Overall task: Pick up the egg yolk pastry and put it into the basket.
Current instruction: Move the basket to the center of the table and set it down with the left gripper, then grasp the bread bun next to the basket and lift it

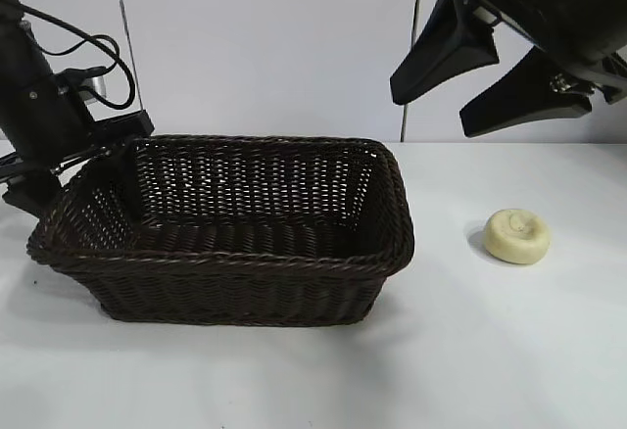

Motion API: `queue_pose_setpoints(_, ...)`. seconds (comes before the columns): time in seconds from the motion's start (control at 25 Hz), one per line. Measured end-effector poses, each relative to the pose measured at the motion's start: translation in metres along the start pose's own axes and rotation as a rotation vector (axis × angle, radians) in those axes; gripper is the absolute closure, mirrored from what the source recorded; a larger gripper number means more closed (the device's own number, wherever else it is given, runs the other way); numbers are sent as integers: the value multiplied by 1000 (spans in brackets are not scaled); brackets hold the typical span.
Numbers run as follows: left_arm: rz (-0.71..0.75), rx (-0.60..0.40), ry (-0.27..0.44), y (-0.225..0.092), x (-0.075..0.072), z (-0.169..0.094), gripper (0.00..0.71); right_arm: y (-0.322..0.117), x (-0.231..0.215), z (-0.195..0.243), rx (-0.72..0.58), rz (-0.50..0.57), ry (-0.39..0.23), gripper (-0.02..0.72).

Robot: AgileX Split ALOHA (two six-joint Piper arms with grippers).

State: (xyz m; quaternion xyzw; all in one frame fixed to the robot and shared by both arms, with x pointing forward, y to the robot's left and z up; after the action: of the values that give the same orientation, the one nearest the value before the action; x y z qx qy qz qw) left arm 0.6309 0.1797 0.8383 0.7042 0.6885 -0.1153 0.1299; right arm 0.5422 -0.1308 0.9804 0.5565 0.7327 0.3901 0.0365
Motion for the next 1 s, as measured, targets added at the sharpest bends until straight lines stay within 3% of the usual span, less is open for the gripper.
queue_pose_setpoints(0.6,125,-141,78,-5,-11,-81,157,0,0,0,0,0,0,207)
queue_pose_setpoints(0.76,157,-142,166,-6,5,-89,157,0,0,0,0,0,0,207)
queue_pose_setpoints(1.0,115,-148,296,-2,49,-102,157,0,-1,0,1,-5,-3,207)
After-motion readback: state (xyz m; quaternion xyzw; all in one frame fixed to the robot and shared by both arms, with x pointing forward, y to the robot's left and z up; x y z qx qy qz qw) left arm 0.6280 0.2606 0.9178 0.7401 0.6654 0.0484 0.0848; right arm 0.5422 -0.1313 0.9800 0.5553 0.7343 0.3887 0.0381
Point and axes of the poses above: a point on each arm's last joint axis where the gripper is mounted, z pointing out along that axis toward the gripper, x along the wrist's bending axis when the last joint is at zero, y = z × x, the point moved 10 cm from there along z, pointing out along that axis toward the gripper, and after that the axes turned 3 degrees about -z, right-handed, at the moved point
